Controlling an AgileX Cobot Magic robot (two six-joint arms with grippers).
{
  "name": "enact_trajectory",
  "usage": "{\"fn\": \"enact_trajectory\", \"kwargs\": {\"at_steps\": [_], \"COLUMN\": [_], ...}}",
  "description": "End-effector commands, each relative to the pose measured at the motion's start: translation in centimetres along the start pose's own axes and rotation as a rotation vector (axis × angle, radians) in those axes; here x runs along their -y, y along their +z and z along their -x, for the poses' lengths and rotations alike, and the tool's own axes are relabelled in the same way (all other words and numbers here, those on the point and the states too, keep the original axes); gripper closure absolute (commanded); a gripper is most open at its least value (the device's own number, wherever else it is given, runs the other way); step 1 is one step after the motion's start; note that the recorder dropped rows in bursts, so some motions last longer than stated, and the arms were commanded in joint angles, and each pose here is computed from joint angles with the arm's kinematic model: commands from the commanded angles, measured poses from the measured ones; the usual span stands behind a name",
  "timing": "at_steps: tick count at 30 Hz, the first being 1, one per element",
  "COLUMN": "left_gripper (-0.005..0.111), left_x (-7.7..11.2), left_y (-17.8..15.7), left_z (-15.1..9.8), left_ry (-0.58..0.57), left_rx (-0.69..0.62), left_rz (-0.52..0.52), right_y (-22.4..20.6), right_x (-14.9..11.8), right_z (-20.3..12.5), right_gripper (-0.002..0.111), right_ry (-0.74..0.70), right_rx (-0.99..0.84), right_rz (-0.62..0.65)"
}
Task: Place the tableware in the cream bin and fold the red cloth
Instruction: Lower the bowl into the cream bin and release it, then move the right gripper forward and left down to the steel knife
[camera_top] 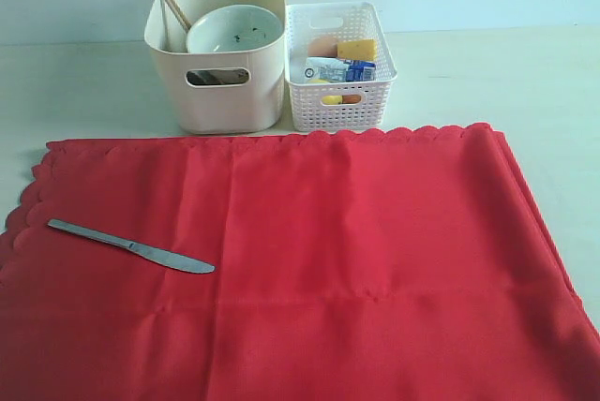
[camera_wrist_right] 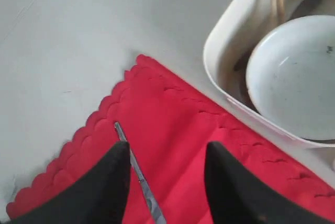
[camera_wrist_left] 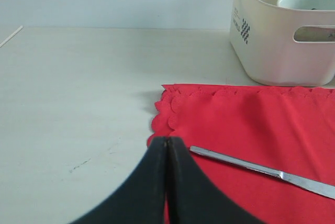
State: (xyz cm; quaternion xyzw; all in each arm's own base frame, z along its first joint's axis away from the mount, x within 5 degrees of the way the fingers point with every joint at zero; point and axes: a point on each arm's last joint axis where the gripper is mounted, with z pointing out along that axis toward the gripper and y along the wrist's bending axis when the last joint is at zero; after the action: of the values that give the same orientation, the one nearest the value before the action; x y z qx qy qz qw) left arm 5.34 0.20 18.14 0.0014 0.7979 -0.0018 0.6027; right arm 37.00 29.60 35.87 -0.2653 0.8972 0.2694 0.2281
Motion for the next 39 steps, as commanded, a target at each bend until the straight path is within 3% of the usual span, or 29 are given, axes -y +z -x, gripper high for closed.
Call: {"fn": "enact_trajectory", "kwargs": {"at_steps": [1,8,17,28,39], "left_gripper": [0.107,0.107,0.107,0.107,0.107], "left_x": [0.0,0.0,0.0,0.0,0.0], "left_y": [0.0,0.0,0.0,0.0,0.0], "left_z": [0.0,0.0,0.0,0.0,0.0], "left_ry": [-0.012,-0.012,-0.012,-0.012,-0.012], "left_rx": [0.009,0.009,0.009,0.009,0.009], "left_rz": [-0.003,-0.003,-0.003,-0.003,-0.003], "right_y": [-0.7,1.7,7.1,12.7,19.4], "right_x": [-1.6,-5.7,-8.6,-7.9,-7.3], "right_z": [0.0,-1.4,-3.6,-5.6,-9.3], "right_gripper": [0.063,0.063,0.063,0.063,0.063], "right_ry": [-0.079,-0.237,-0.361,-0.508,-0.540], "right_rx": [0.013,-0.041,-0.121,-0.202,-0.341], "right_rz": [0.070,0.125,0.173,0.212,0.234]}}
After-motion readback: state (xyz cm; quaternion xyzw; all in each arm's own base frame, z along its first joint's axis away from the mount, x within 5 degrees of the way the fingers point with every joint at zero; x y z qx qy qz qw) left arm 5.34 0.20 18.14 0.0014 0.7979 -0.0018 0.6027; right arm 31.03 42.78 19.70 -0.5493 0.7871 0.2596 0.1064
